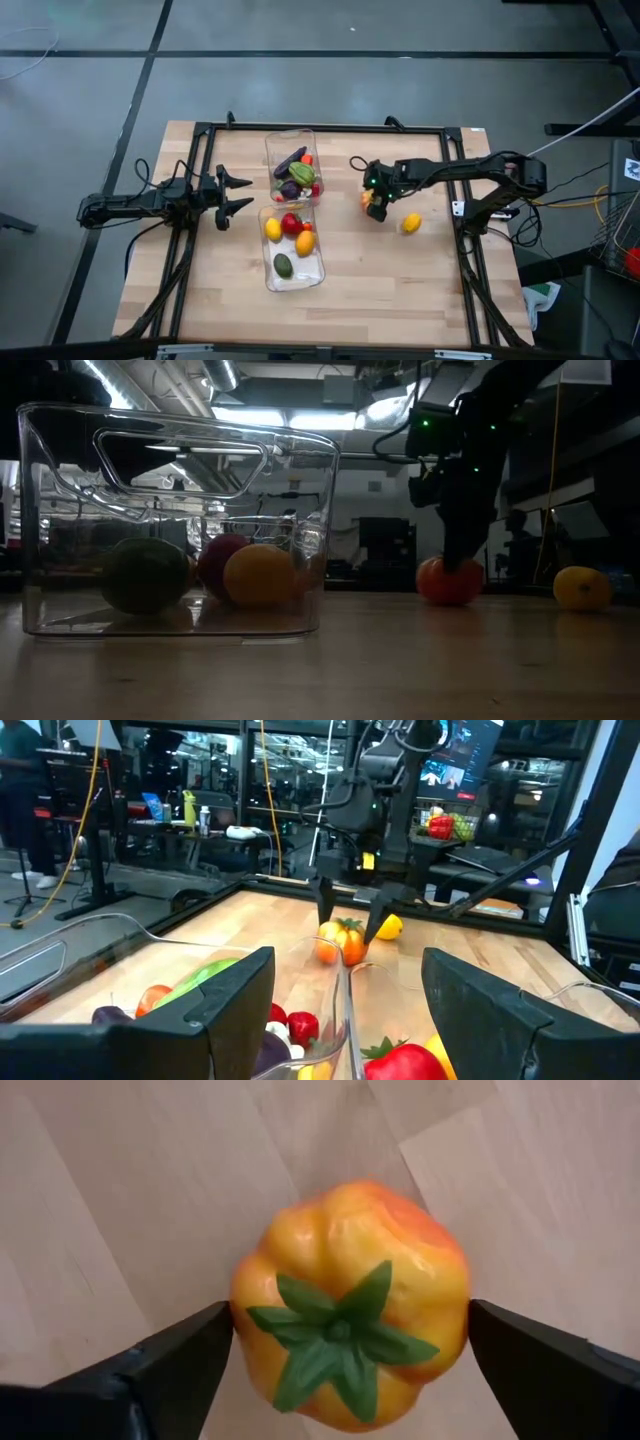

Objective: Sort produce into baskets
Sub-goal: Put the yellow pumpkin into the bottom transparent bin

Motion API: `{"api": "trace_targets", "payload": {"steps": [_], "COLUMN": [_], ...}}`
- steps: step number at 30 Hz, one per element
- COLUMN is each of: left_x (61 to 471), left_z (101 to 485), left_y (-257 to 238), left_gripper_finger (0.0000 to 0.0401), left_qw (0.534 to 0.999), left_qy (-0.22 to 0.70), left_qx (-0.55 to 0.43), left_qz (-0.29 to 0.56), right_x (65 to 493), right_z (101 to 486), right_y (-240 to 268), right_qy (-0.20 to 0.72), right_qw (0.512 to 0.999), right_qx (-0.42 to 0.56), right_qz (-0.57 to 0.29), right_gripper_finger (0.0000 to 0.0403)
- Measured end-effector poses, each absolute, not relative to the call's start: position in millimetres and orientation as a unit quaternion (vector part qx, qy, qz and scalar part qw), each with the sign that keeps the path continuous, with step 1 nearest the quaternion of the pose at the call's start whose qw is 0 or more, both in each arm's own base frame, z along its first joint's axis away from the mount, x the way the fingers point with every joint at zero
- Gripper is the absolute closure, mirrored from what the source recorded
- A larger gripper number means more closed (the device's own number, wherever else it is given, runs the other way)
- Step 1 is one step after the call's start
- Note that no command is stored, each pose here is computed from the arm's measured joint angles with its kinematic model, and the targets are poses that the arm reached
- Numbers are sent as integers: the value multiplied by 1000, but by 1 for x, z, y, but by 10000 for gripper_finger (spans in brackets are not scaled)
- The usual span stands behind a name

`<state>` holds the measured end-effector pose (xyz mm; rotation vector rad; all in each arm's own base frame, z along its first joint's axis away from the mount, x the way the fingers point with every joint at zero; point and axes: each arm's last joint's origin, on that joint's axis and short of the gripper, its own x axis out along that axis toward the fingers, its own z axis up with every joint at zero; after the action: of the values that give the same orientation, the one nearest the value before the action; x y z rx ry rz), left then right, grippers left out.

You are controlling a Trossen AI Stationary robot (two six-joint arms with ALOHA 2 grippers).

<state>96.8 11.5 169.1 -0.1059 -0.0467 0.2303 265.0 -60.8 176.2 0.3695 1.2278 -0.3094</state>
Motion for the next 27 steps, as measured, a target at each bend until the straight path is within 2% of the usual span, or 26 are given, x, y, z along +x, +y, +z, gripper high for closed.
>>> {"api": "trace_targets", "payload": {"steps": [9, 21, 27], "left_x": [97, 97, 97], "left_z": [169, 169, 169], "left_y": [12, 11, 11], "left_gripper_finger": [151, 151, 151], "left_qw": [992, 992, 992], "left_qy": [-23, -23, -23], "left_qx": [-53, -53, -53], "left_qz": [114, 113, 113], "right_x": [264, 268, 268], "right_z": [170, 171, 171], "right_y": [-60, -61, -60], "right_qy": [560, 545, 542], "right_qw": [798, 808, 807], "right_qx": [173, 180, 198], "right_qz": [-141, -134, -127], "right_gripper_finger": [5, 56, 55]}}
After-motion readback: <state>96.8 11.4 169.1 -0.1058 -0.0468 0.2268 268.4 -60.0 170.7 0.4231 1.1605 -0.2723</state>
